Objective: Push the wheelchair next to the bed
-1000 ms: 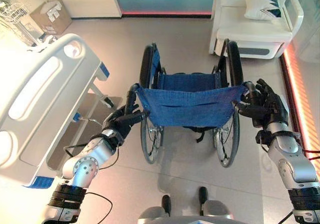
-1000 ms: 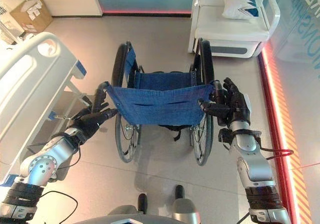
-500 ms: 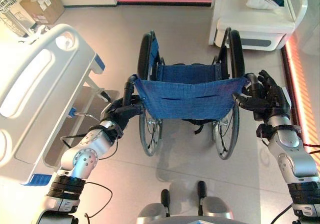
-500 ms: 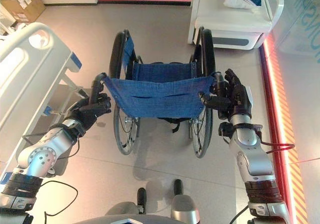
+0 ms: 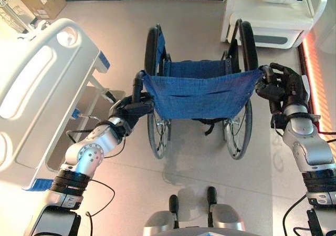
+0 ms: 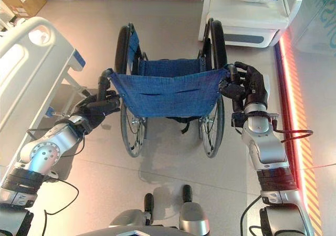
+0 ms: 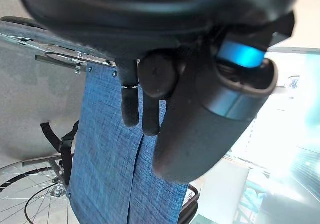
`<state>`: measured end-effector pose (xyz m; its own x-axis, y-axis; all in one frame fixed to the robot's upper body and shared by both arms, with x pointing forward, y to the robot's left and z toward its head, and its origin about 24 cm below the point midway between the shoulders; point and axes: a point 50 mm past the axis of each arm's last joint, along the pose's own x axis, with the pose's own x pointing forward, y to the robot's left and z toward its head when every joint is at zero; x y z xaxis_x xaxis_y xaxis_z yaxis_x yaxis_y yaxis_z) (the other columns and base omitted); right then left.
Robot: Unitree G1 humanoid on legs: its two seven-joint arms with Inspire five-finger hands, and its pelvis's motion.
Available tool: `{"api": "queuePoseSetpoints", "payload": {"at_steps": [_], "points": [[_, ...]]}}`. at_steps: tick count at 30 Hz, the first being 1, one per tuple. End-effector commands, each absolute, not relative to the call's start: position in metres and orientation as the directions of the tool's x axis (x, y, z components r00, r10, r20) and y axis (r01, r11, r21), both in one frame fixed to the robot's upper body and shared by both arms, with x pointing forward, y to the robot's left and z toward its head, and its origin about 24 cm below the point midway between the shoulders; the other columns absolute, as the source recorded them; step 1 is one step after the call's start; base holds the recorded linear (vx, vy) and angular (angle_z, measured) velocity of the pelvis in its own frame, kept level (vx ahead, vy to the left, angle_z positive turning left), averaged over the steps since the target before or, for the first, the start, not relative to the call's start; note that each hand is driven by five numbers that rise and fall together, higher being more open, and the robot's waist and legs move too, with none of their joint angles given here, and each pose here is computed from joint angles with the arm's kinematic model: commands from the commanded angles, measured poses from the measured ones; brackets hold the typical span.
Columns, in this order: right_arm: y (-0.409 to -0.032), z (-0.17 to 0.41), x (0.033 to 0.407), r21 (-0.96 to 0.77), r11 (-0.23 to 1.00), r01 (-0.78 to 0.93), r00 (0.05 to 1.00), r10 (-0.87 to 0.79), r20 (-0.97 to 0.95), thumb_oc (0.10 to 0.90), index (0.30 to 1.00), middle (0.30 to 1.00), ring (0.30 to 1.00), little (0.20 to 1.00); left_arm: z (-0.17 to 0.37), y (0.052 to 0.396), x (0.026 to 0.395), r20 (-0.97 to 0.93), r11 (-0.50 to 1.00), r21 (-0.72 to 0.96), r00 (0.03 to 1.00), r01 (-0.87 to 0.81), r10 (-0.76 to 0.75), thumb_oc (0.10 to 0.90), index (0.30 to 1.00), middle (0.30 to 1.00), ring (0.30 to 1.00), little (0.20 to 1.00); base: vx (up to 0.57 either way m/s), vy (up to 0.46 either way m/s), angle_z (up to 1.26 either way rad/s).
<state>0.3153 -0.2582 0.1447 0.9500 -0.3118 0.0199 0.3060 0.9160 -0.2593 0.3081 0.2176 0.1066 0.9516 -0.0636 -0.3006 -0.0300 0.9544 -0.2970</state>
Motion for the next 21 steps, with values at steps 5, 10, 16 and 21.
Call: {"api": "queuePoseSetpoints", "payload": {"at_steps": [5,10,16,21], "points": [[-0.242,0.078,0.302,-0.368,0.923,0.117,0.926,-0.235,-0.296,0.400,0.300,0.300,0.300,0.300,0.205,0.194,0.330,0.126,0.939,-0.280,0.977,0.201,-0.171,0.400,0.300,0.300,0.300,0.300,0.01,-0.006,0.00],[-0.241,0.077,0.302,-0.360,0.926,0.119,0.923,-0.236,-0.302,0.400,0.300,0.300,0.300,0.300,0.201,0.194,0.330,0.114,0.940,-0.282,0.979,0.193,-0.167,0.400,0.300,0.300,0.300,0.300,0.00,-0.032,0.00],[-0.240,0.076,0.299,-0.352,0.929,0.113,0.925,-0.228,-0.303,0.400,0.300,0.300,0.300,0.300,0.195,0.194,0.327,0.109,0.941,-0.285,0.981,0.183,-0.158,0.400,0.300,0.300,0.300,0.300,-0.01,-0.073,0.00],[-0.238,0.078,0.298,-0.350,0.932,0.091,0.934,-0.201,-0.294,0.400,0.300,0.300,0.300,0.300,0.191,0.196,0.326,0.094,0.941,-0.298,0.986,0.162,-0.140,0.400,0.300,0.300,0.300,0.300,-0.03,-0.155,0.01]]}}
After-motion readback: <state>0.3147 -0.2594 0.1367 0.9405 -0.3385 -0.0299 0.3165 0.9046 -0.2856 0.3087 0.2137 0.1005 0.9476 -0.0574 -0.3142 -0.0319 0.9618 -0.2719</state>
